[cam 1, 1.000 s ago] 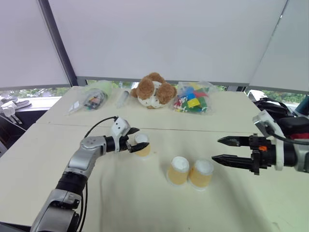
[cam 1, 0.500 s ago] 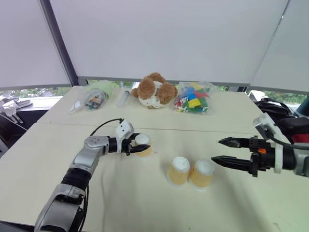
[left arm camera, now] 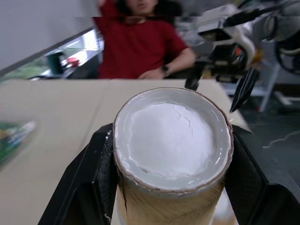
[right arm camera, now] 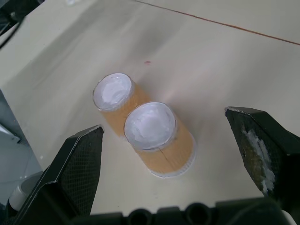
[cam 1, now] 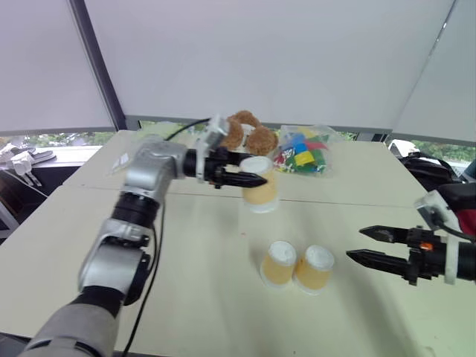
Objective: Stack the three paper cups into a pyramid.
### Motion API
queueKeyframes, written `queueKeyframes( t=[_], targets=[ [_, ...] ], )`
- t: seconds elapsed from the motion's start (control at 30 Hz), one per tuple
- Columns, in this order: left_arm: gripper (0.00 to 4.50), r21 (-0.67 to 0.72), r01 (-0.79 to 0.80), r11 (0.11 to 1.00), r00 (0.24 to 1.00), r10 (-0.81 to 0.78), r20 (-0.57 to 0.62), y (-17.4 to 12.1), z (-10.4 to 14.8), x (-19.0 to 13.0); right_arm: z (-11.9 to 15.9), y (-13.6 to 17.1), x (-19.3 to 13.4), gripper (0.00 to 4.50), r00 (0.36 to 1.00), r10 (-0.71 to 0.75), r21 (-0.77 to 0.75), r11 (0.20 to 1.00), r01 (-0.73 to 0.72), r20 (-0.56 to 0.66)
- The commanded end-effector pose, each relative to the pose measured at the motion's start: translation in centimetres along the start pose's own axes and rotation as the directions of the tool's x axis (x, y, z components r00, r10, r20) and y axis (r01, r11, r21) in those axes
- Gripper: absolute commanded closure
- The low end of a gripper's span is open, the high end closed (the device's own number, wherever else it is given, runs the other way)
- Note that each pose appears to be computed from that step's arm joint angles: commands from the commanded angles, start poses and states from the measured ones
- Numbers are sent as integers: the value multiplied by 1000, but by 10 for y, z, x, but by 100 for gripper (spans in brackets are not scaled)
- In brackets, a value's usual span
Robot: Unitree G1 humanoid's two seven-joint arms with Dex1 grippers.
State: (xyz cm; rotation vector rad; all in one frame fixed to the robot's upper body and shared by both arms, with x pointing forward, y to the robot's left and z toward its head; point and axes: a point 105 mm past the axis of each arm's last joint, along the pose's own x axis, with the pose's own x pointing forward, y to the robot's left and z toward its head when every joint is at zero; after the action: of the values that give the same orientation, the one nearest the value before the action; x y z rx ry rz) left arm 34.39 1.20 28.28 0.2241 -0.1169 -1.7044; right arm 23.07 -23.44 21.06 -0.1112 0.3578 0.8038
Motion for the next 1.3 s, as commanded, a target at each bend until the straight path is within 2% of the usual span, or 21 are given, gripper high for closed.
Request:
queueKeyframes(
  t=[0.03, 0.2, 0.43, 0.97, 1.03, 1.1, 1.13, 1.3],
  targets=[
    [208, 65, 90, 994, 996, -89, -14, -6, 1, 23, 10, 13, -7, 0, 1000, -9, -55, 998, 10, 19],
    [208, 39, 158, 987, 987, -158, -9, -11, -16, 56, 4, 25, -11, 0, 998, -38, -21, 999, 39, 48],
    [208, 59, 227, 972, 973, -224, -54, -19, -36, 74, 1, 31, -8, 0, 996, -63, -6, 998, 64, 63],
    [208, 54, 256, 965, 961, -248, -122, -27, -60, 75, -2, 25, 9, 0, 995, -63, -3, 998, 63, 79],
    [103, 53, 246, 968, 964, -239, -115, -27, -62, 76, -1, 24, 10, 0, 995, -62, -6, 998, 63, 82],
    [22, 51, 241, 969, 966, -235, -109, -28, -63, 77, 0, 24, 10, 0, 994, -62, -9, 998, 63, 84],
    [9, 54, 239, 969, 966, -233, -109, -28, -64, 77, 0, 24, 10, 0, 995, -62, -10, 998, 63, 84],
    [9, 59, 215, 975, 974, -210, -85, -24, -54, 78, -2, 24, 11, 0, 995, -61, -8, 998, 62, 82]
  ],
)
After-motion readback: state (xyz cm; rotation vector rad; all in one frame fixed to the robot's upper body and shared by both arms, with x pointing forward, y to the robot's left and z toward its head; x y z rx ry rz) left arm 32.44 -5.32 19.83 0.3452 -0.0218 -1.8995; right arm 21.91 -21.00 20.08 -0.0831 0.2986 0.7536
